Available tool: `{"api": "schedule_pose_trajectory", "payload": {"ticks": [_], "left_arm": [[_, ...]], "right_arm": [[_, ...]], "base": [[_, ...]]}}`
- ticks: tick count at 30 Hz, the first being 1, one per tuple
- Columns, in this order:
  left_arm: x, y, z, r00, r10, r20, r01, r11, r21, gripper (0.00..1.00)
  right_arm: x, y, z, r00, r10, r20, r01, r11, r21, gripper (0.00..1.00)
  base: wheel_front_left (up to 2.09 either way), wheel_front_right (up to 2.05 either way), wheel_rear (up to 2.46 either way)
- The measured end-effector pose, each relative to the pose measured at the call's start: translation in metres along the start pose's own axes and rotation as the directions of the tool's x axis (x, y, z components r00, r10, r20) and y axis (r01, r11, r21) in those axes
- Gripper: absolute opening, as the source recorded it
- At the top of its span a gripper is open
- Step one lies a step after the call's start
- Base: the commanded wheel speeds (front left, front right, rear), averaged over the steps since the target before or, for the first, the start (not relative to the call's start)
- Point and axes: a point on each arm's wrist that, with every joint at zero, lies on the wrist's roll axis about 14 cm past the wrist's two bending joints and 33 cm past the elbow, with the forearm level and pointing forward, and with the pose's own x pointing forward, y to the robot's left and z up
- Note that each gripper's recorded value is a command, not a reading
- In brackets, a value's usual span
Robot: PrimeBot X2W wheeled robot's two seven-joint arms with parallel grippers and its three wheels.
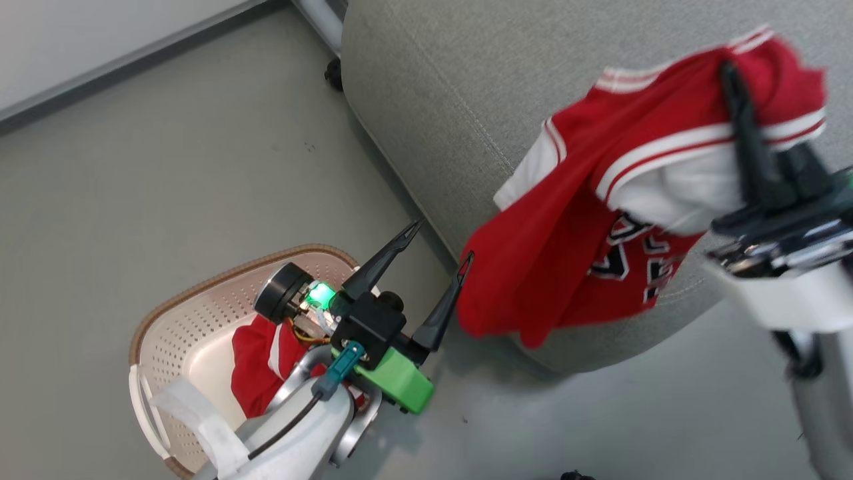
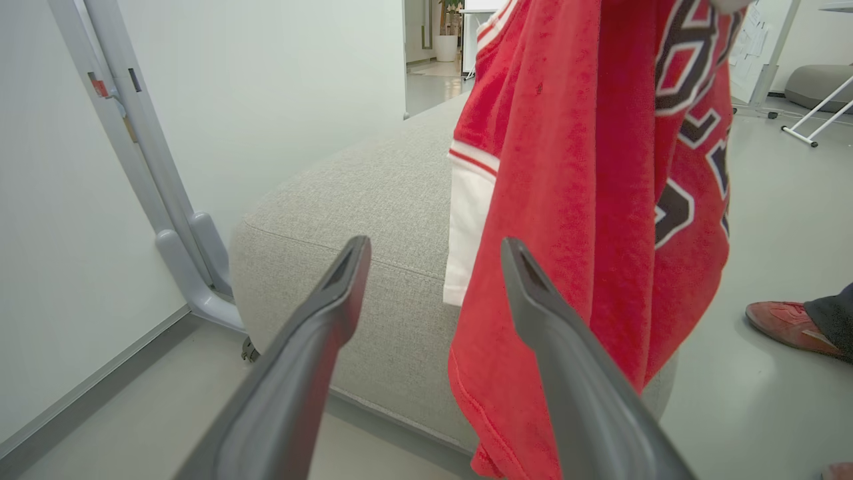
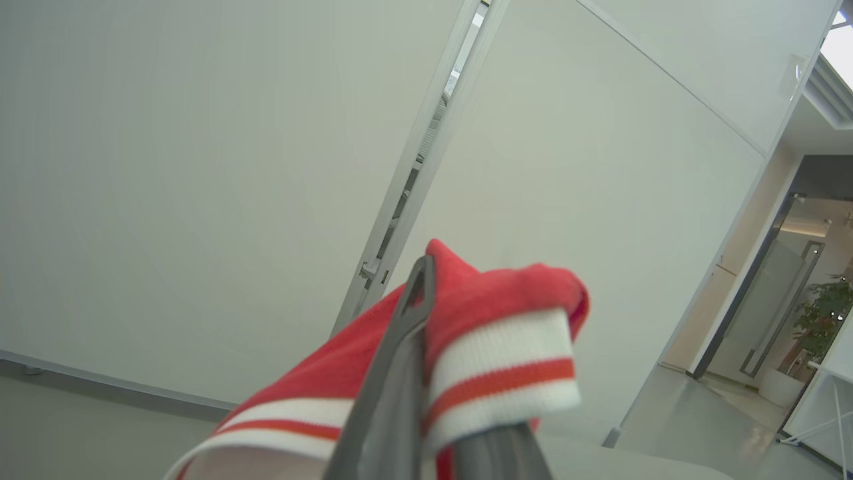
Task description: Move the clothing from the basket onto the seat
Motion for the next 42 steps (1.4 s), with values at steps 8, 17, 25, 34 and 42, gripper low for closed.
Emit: {"api": "schedule_pose_trajectory", "payload": {"ticks": [8,17,25,34,42], "left_arm": [[0.006,0.037,-0.008,0.999,0.044,0.018,-0.044,0.999,-0.005,1.0],[-0.009,0.084,-0.053,0.992,0.12,-0.04,-0.122,0.992,-0.034,1.0],[-0.022,0.092,-0.094,0.983,0.146,-0.108,-0.158,0.981,-0.114,1.0],[-0.04,0.096,-0.101,0.965,0.21,-0.156,-0.237,0.954,-0.182,1.0],[-0.049,0.079,-0.079,0.963,0.228,-0.147,-0.257,0.938,-0.233,1.0]], "right_arm": [[0.098,-0.085,0.052,0.967,-0.03,0.253,0.105,0.952,-0.288,0.0],[0.151,-0.126,-0.004,0.953,-0.189,0.236,0.25,0.932,-0.263,0.0],[0.064,-0.105,-0.207,0.892,-0.34,-0.297,0.308,0.939,-0.15,0.0],[-0.042,-0.083,-0.263,0.733,-0.389,-0.558,0.372,0.916,-0.149,1.0],[-0.073,-0.047,-0.225,0.759,-0.318,-0.569,0.327,0.941,-0.089,1.0]], "base": [[0.0,0.0,0.0],[0.0,0.0,0.0],[0.0,0.0,0.0],[0.0,0.0,0.0],[0.0,0.0,0.0]]}}
